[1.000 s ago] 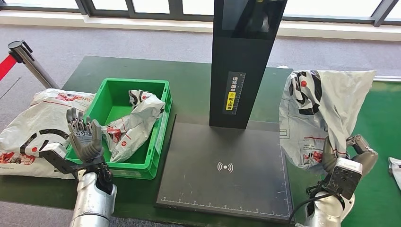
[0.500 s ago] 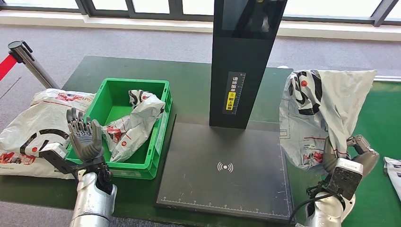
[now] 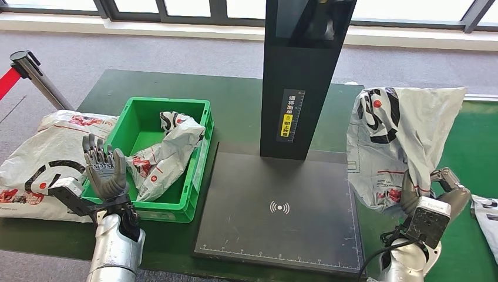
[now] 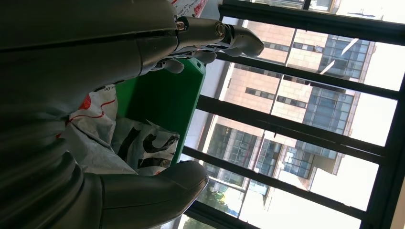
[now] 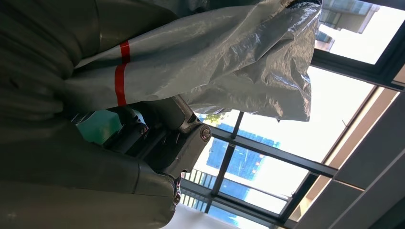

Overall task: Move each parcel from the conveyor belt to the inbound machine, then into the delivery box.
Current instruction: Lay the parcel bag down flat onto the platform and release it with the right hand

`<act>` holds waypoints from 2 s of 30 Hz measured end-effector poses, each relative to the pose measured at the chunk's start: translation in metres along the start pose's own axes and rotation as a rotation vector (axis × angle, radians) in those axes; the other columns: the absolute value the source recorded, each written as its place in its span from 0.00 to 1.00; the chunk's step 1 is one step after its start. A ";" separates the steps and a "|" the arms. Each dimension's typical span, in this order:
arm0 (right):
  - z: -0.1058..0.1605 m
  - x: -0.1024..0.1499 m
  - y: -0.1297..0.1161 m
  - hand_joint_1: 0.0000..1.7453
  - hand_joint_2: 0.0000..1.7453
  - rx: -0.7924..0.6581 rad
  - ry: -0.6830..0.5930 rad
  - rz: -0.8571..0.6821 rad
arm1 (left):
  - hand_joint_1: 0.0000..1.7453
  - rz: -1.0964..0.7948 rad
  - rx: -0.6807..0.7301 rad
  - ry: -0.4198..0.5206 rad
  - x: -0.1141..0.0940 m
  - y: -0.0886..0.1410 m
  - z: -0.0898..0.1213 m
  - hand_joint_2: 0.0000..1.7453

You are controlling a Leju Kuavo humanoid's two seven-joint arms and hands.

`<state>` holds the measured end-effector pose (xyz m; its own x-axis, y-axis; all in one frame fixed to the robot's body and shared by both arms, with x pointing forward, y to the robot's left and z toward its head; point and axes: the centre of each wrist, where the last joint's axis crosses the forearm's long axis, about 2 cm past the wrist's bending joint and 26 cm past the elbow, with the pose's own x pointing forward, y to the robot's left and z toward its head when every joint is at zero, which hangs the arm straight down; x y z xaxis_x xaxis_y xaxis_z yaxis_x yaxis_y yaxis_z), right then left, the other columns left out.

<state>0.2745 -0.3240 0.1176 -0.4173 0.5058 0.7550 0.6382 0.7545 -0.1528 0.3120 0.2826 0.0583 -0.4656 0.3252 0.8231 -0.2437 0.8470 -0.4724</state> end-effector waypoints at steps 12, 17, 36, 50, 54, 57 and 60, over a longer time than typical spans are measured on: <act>0.001 0.000 0.000 1.00 1.00 0.007 0.004 0.000 | 0.00 0.000 0.000 0.000 0.000 0.000 0.000 1.00; 0.019 -0.008 0.029 1.00 1.00 0.572 0.239 0.030 | 0.00 -0.006 0.001 0.008 -0.001 0.002 0.003 1.00; 0.058 -0.029 0.050 1.00 1.00 0.819 0.368 0.040 | 0.00 -0.013 0.007 0.025 -0.003 0.006 0.012 1.00; 0.061 -0.031 0.050 1.00 1.00 0.830 0.377 0.033 | 0.00 -0.014 0.007 0.027 -0.003 0.007 0.013 1.00; 0.064 -0.032 0.051 1.00 1.00 0.906 0.319 -0.086 | 0.00 -0.014 0.007 0.028 -0.003 0.007 0.013 1.00; 0.067 -0.031 0.053 1.00 1.00 0.977 0.263 -0.167 | 0.00 -0.015 0.006 0.030 -0.003 0.007 0.013 1.00; 0.071 -0.029 0.055 1.00 1.00 1.034 0.216 -0.221 | 0.00 -0.017 0.003 0.032 -0.004 0.007 0.012 1.00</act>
<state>0.2763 -0.2675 0.0419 -0.2683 0.3070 0.9131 -0.3355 0.8587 -0.3873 0.3016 0.2819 0.0481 -0.4336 0.3243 0.8407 -0.2540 0.8512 -0.4593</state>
